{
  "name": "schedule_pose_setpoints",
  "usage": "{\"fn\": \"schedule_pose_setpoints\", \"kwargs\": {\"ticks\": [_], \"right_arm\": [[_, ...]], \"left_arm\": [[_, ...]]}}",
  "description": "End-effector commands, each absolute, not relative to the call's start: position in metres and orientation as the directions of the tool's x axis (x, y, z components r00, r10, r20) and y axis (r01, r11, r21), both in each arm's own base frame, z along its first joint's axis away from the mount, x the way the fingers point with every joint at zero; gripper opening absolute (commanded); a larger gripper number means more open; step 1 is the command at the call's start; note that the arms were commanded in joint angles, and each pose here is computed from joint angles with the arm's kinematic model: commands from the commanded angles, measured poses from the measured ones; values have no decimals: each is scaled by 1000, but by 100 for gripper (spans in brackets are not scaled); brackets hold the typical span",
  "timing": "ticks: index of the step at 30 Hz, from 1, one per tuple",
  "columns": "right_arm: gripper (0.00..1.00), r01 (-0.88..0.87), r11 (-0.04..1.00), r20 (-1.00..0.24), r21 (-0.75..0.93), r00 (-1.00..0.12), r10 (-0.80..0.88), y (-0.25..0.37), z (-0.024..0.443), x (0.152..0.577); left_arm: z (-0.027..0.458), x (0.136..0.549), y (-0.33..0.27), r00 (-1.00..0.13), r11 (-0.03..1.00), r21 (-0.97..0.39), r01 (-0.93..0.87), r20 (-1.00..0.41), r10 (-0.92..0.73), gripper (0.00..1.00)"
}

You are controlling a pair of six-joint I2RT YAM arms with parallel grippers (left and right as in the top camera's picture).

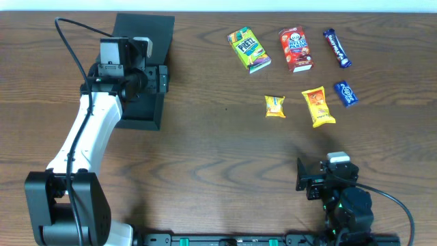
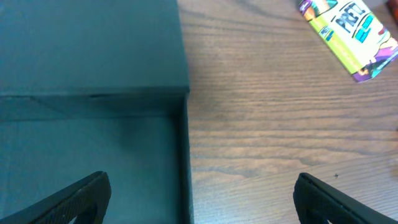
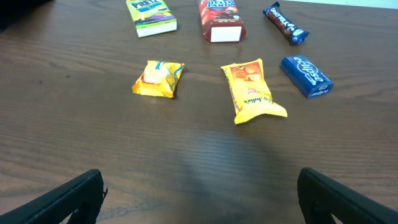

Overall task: Pack container
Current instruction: 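Move the left gripper forward to the black box's left side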

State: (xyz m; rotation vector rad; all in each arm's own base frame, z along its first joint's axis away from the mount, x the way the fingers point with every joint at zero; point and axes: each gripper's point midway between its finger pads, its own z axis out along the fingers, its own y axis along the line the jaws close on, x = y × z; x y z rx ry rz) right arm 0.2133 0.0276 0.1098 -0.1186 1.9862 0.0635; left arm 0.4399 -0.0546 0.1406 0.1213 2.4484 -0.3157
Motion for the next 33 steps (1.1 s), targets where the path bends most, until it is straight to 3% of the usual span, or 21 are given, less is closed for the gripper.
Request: {"fn": "schedule_pose_setpoints", "kwargs": {"ticks": [1, 12, 23, 25, 26, 33], "right_arm": [[99, -107, 994, -914, 3, -403, -40, 28, 110, 213], [99, -107, 994, -914, 3, -403, -40, 28, 110, 213], [99, -107, 994, -914, 3, -403, -40, 28, 110, 213], [99, -107, 994, -914, 3, -403, -40, 28, 110, 213], [99, -107, 994, -914, 3, -403, -40, 28, 110, 213], [99, -107, 994, -914, 3, -403, -40, 28, 110, 213]], "left_arm": [[149, 446, -60, -767, 955, -231, 183, -641, -8, 95], [113, 439, -53, -828, 969, -209, 136, -561, -5, 95], [60, 429, -56, -893, 992, -64, 106, -445, 67, 96], [56, 428, -60, -895, 994, -24, 111, -436, 90, 100], [54, 428, -61, -896, 993, -2, 114, -433, 102, 92], [53, 427, -60, -894, 992, 93, 91, -431, 122, 64]]}}
